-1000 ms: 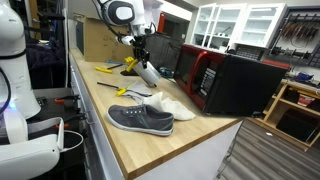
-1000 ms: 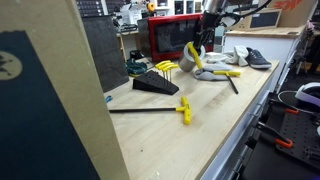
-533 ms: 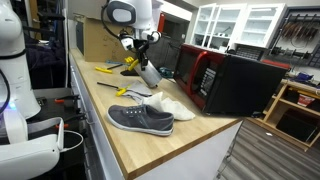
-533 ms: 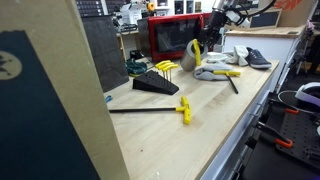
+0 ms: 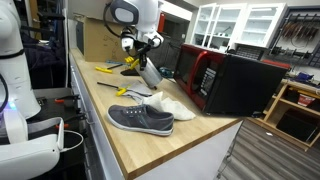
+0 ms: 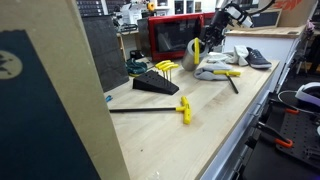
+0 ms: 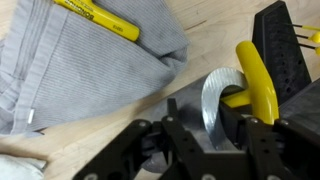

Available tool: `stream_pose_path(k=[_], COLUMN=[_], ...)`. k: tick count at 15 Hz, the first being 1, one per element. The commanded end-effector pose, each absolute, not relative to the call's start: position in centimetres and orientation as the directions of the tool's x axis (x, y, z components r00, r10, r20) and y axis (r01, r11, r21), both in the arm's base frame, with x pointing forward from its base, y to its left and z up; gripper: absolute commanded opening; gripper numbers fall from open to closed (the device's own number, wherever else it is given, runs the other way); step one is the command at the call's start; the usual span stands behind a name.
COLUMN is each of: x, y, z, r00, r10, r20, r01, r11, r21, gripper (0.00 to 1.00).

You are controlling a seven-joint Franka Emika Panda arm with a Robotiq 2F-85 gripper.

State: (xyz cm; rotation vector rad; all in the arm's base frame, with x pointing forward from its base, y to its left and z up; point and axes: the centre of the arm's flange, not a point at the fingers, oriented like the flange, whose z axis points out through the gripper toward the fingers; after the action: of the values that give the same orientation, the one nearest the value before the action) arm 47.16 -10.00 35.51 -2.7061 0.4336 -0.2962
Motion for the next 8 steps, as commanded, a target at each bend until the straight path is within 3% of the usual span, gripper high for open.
stream_pose_path(k=[1,8], x=[49.3,50.5], y=[-11.4,-16.1], z=[37.0,36.9], r00=[0.918,0.891], r10=[-0.375,-0.446], r20=[0.133,0.089], r01=[-0.273,-0.333], r11=[-0.837,-0.772], r21=[-0.474,-0.541], gripper=[0.16,0.16])
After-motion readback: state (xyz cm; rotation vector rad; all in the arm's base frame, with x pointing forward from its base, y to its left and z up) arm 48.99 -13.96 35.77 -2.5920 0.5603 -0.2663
